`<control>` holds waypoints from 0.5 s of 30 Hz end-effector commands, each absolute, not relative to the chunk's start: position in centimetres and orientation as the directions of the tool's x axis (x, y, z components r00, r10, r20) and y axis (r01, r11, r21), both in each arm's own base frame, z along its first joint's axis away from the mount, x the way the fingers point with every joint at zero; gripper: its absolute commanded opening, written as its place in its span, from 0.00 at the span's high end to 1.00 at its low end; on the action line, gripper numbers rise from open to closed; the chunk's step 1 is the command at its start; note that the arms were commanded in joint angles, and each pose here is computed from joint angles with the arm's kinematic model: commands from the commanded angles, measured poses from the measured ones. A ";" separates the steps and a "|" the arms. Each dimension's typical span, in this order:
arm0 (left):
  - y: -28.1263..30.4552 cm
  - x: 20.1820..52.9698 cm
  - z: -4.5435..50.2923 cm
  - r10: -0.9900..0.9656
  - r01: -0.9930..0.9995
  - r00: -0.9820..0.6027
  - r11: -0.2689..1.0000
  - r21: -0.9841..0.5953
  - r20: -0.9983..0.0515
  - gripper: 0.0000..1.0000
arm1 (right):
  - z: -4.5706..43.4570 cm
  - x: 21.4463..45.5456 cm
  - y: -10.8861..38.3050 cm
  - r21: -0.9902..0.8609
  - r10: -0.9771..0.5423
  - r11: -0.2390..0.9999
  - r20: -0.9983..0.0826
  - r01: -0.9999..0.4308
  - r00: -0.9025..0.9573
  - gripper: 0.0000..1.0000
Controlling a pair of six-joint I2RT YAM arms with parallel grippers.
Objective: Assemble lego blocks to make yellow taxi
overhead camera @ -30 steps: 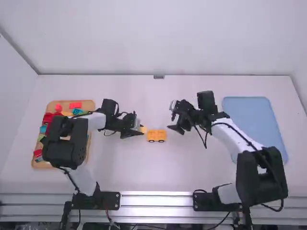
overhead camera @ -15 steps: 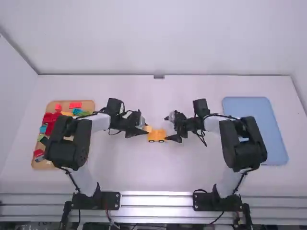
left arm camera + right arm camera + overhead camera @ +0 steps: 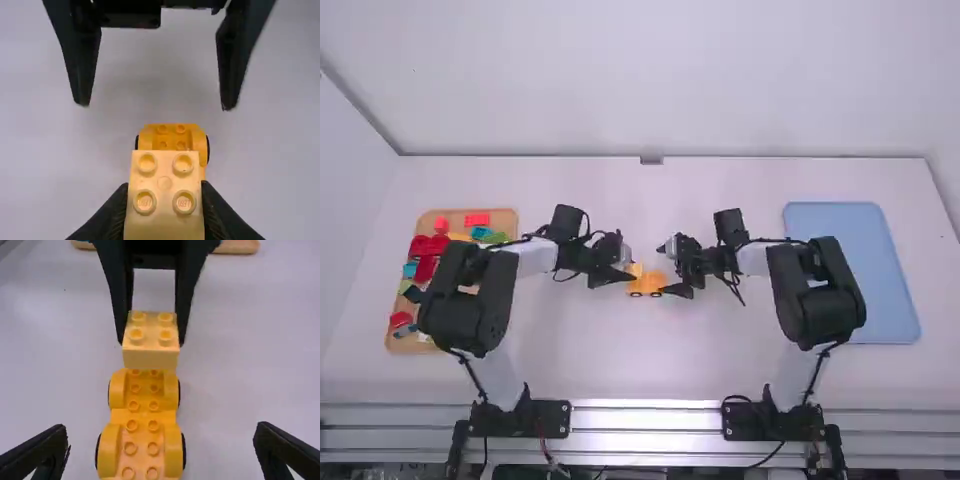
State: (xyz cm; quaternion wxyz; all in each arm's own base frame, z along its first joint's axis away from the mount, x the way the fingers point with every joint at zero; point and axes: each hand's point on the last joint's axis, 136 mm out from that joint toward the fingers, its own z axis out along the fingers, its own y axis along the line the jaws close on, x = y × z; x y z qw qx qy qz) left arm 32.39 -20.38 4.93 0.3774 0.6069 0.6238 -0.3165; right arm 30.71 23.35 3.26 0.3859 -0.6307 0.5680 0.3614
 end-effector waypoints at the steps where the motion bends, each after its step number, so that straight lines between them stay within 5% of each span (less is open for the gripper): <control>1: -20.8 32.2 5.3 0.517 0.996 -0.021 0.090 0.030 -0.856 0.98 | 1.3 29.4 23.7 -0.062 -0.494 -0.080 -0.864 -0.995 0.094 0.01; 15: -20.1 32.5 4.5 0.557 0.992 -0.059 0.128 0.015 -0.829 0.98 | -0.2 28.8 24.0 -0.022 -0.461 0.108 -0.887 -0.994 -0.030 0.01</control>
